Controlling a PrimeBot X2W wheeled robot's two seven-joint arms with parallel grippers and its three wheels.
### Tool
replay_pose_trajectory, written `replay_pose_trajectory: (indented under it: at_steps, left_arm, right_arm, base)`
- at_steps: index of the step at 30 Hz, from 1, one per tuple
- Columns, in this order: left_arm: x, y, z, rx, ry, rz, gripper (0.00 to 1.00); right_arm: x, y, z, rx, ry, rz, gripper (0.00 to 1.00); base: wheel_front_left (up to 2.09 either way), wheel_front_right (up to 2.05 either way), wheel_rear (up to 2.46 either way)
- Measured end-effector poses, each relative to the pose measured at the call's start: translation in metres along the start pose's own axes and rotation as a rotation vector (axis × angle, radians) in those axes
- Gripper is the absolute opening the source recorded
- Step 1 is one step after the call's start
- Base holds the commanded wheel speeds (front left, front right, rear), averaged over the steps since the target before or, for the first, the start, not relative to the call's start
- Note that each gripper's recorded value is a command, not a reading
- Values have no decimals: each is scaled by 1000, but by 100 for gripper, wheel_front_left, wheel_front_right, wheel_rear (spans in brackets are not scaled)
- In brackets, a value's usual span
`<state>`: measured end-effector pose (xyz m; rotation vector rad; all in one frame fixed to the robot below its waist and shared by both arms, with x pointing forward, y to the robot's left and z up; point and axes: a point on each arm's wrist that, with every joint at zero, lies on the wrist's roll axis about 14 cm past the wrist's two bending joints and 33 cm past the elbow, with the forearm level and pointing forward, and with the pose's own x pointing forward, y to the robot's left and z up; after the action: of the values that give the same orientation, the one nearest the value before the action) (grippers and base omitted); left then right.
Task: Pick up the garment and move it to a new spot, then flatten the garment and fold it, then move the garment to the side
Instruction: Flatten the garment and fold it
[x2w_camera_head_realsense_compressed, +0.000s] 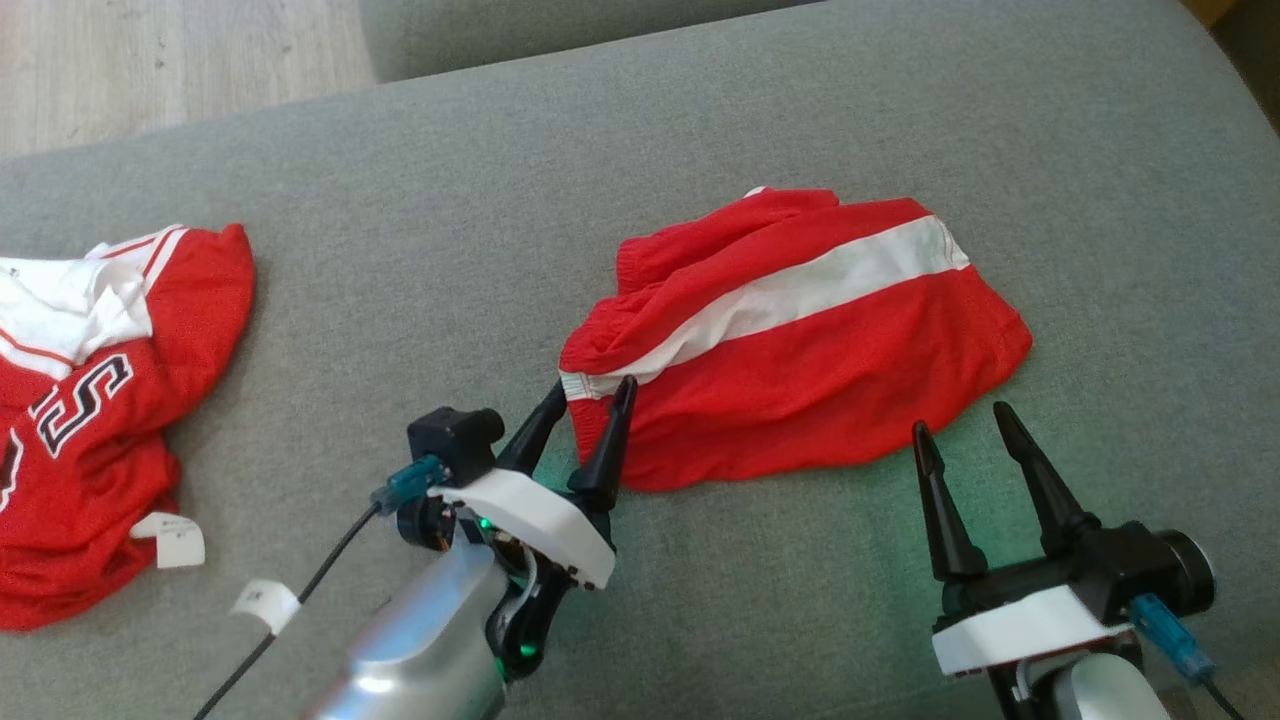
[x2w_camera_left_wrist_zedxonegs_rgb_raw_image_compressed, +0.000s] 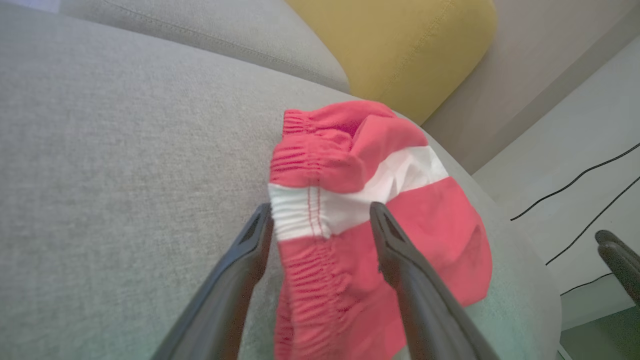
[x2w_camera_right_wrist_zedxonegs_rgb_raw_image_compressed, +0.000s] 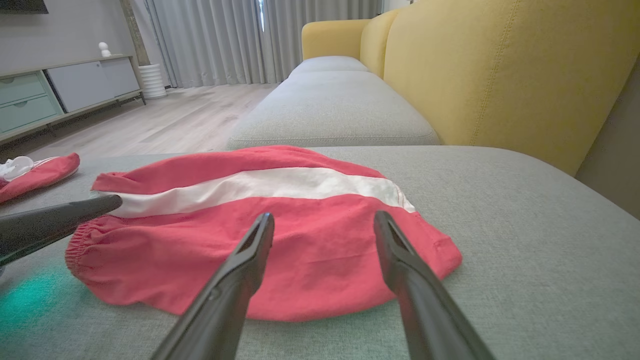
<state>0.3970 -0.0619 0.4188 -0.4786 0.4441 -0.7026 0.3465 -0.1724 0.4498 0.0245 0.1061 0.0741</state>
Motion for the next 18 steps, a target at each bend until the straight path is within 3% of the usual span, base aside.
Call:
replay_pose_trajectory:
  at_steps: [8,18]
  left_arm:
    - [-8,-22,16,-3,-65,-69,100]
    - [-18,-11,4,-6,-32,-40,100]
  right_arm:
    - [2,2,3,1,-12,7,100]
    - [5,6,4,11,-14,20,100]
  base:
    - [0,0,0]
    - [0,0,0]
